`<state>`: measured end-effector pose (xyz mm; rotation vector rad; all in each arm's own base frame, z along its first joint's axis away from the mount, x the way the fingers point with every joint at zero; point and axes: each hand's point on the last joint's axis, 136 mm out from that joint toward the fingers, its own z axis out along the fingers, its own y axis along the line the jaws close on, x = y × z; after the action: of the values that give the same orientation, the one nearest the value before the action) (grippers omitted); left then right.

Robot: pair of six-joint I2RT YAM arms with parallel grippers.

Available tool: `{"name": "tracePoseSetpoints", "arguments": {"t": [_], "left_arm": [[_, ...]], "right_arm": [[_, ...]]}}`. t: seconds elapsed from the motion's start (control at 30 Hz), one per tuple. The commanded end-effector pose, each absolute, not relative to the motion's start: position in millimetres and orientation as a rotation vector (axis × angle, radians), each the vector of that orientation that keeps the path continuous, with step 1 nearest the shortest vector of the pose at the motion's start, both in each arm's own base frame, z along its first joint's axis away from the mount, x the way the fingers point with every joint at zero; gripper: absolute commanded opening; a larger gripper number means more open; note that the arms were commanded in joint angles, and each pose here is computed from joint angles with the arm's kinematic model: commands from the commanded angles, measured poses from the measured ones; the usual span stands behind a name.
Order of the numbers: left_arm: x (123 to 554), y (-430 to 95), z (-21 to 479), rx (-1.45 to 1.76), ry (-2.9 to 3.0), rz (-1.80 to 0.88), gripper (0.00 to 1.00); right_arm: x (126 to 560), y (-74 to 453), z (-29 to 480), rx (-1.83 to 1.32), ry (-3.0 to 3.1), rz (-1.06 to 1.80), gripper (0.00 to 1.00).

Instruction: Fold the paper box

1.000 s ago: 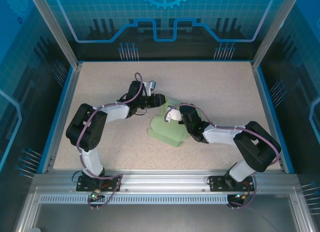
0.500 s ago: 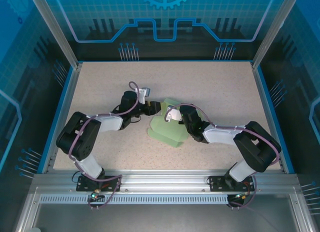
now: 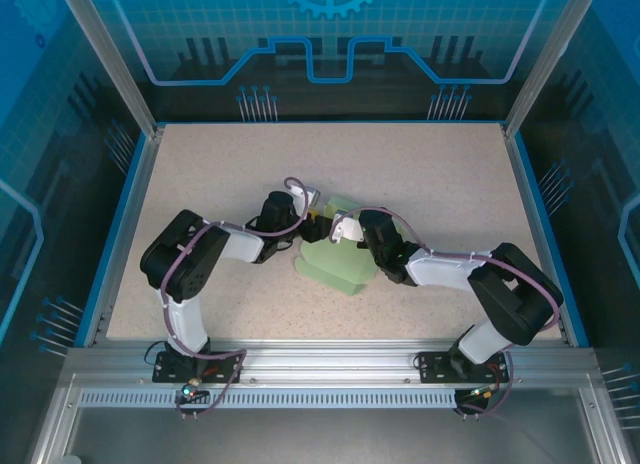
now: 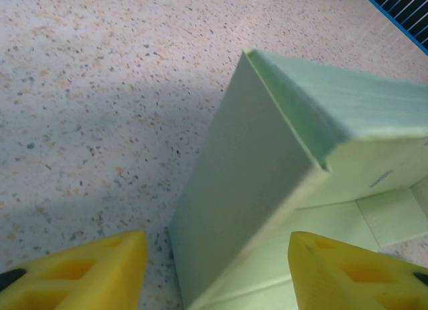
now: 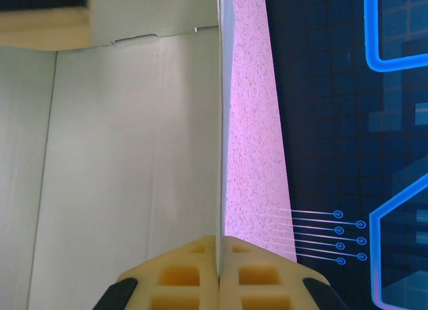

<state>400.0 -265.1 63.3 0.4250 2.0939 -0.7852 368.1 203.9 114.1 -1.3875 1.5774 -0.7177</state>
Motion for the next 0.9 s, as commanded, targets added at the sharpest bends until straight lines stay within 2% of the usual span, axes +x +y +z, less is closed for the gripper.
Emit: {"name": "tracePoseSetpoints", "arguments": {"t": [0.0,0.67,0.87], "left_arm": [[413.1,-273.3,73.4,0.459,2.030,-0.745,0.55],[417.0,-280.3,68.8,0.474,2.036,-0.639,0.25],[415.5,-282.1,69.2,0.493,2.036,-0.617,0.20]], "right_arm": [[367.7,205.3,115.6,-1.394,1.595,-0.692,0.00],[367.9,205.2,116.4,-1.394,1.604,-0.686,0.00],[367.1,205.2,117.6,-1.391,1.608,-0.681,0.02]]}}
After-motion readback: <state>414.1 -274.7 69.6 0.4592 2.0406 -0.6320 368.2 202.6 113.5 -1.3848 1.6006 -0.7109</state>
